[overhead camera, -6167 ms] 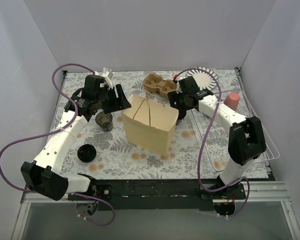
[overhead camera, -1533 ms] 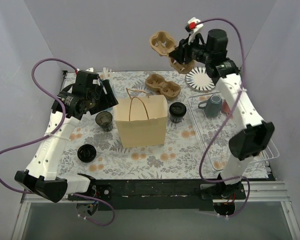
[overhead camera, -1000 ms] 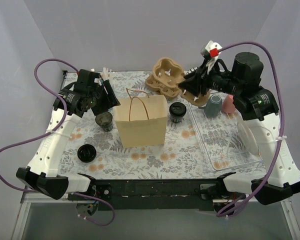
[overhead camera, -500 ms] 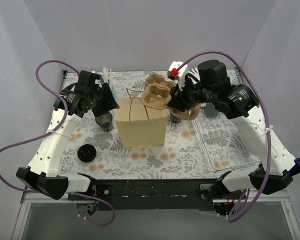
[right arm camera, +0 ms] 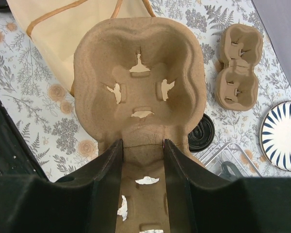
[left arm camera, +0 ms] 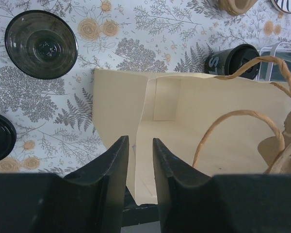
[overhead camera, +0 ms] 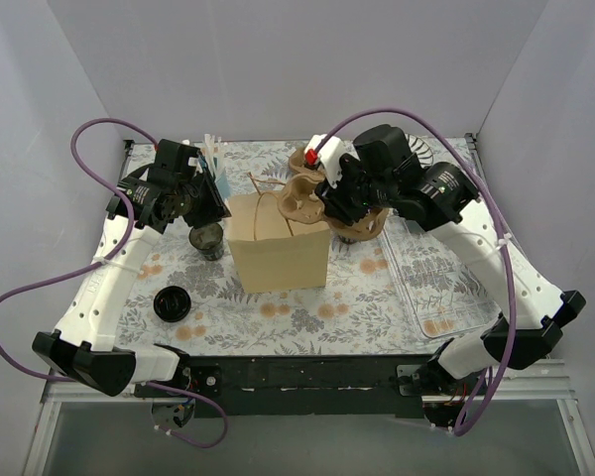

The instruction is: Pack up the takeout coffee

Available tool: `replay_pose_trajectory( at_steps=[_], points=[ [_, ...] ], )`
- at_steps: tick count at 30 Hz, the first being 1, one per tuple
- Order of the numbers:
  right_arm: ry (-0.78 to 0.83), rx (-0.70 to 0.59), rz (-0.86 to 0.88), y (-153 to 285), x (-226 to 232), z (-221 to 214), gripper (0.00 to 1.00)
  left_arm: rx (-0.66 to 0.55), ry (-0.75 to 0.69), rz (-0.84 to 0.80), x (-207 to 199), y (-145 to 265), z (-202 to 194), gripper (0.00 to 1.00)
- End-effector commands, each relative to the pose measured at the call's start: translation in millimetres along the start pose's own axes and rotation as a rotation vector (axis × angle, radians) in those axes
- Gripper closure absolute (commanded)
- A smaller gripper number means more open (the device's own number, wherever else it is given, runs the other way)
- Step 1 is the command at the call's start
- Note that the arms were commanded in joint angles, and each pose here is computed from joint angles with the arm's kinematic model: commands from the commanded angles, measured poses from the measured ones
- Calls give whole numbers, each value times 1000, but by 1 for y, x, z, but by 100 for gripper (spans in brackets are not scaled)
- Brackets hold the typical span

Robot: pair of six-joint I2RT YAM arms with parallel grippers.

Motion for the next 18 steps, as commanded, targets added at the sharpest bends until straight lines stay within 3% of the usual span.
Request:
replay_pose_trajectory(
  at_steps=[1, 7, 18],
  points=[
    [31, -16, -41, 10, 1, 8, 61, -10, -35, -15, 0, 0, 1, 78],
    [13, -26, -108, 20, -1, 13, 61, -6, -50, -12, 1, -3, 0, 94],
    [12, 18, -148, 26, -2, 3, 61, -1, -52, -18, 0, -5, 0, 100]
  ],
)
Point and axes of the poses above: each gripper's point midway between its finger pads, its own y axis back along the fingers, its own x axis along the line the jaws close on, z = x × y, the point moved 10 cm from there along y, back along the fingers, and after that the axes turned 5 degrees about -y, right-handed, at the moved point
